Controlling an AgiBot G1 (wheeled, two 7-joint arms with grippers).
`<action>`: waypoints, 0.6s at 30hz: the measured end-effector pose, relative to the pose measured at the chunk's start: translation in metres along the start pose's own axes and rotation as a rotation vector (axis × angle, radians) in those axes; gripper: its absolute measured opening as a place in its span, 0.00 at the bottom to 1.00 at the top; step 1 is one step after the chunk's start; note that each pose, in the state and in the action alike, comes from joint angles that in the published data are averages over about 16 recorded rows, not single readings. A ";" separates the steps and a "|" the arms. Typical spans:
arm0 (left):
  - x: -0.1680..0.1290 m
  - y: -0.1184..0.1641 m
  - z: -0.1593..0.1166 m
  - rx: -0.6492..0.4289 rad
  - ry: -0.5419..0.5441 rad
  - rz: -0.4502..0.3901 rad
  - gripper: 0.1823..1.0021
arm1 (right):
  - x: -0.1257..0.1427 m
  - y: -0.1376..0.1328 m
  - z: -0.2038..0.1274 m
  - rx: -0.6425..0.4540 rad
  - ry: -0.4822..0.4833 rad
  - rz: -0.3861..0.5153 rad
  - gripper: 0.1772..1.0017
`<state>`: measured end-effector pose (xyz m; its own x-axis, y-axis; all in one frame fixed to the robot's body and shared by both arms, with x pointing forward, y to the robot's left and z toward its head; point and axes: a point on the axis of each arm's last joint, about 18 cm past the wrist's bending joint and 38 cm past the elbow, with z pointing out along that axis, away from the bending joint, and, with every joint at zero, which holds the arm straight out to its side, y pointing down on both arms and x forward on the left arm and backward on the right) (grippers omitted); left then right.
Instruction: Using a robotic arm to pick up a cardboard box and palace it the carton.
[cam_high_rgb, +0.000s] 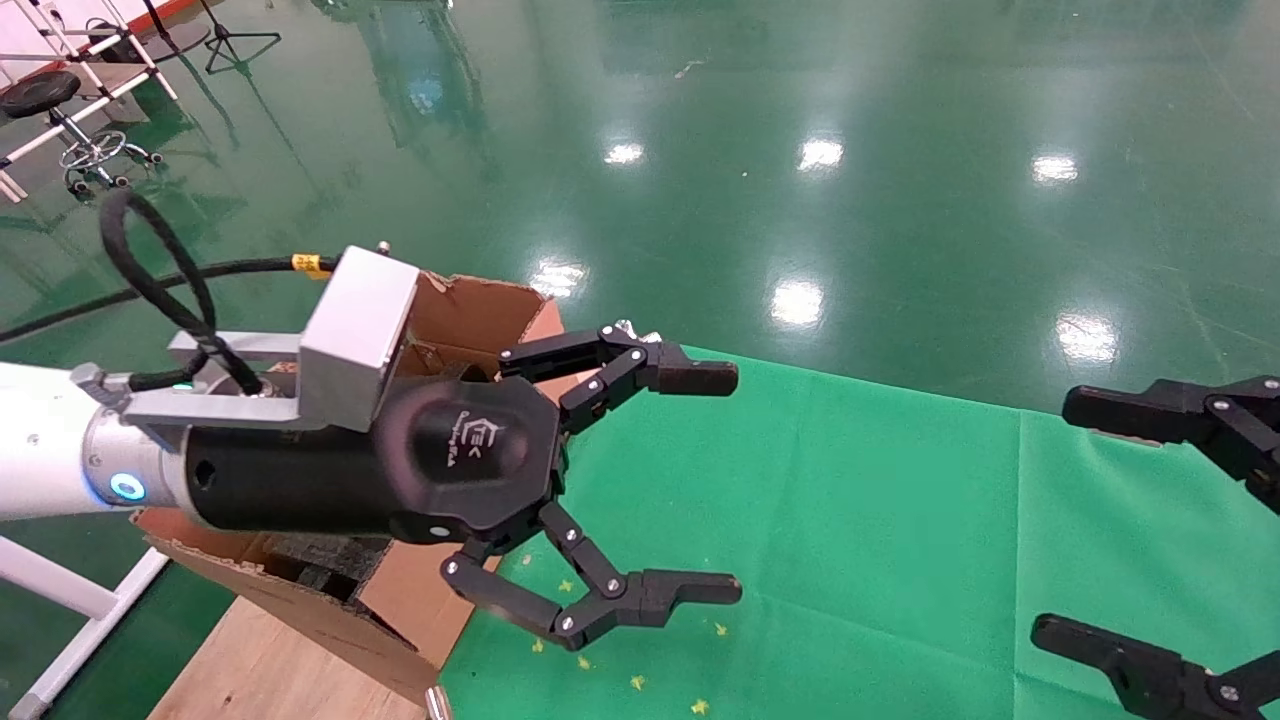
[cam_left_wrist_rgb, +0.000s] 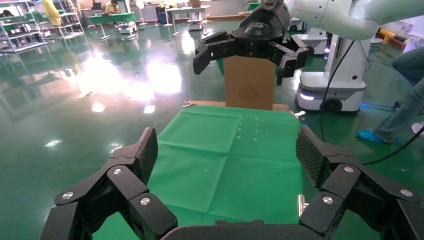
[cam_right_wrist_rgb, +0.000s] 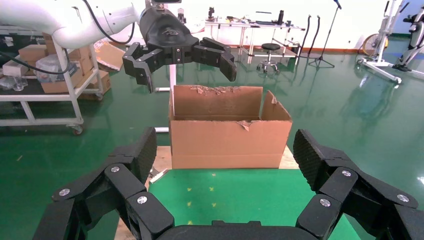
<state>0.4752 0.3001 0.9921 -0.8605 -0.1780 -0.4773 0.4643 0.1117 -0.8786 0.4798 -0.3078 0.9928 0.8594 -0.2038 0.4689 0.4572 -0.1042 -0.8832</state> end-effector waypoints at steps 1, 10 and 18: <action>0.000 0.000 0.000 0.000 0.000 0.000 1.00 | 0.000 0.000 0.000 0.000 0.000 0.000 1.00; -0.001 0.000 0.000 -0.001 -0.001 -0.001 1.00 | 0.000 0.000 0.000 0.000 0.000 0.000 1.00; -0.001 0.000 0.000 -0.001 -0.002 -0.001 1.00 | 0.000 0.000 0.000 0.000 0.000 0.000 1.00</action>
<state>0.4760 0.3003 0.9922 -0.8608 -0.1800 -0.4761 0.4628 0.1128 -0.8793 0.4798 -0.3078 0.9928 0.8594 -0.2038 0.4689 0.4572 -0.1042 -0.8832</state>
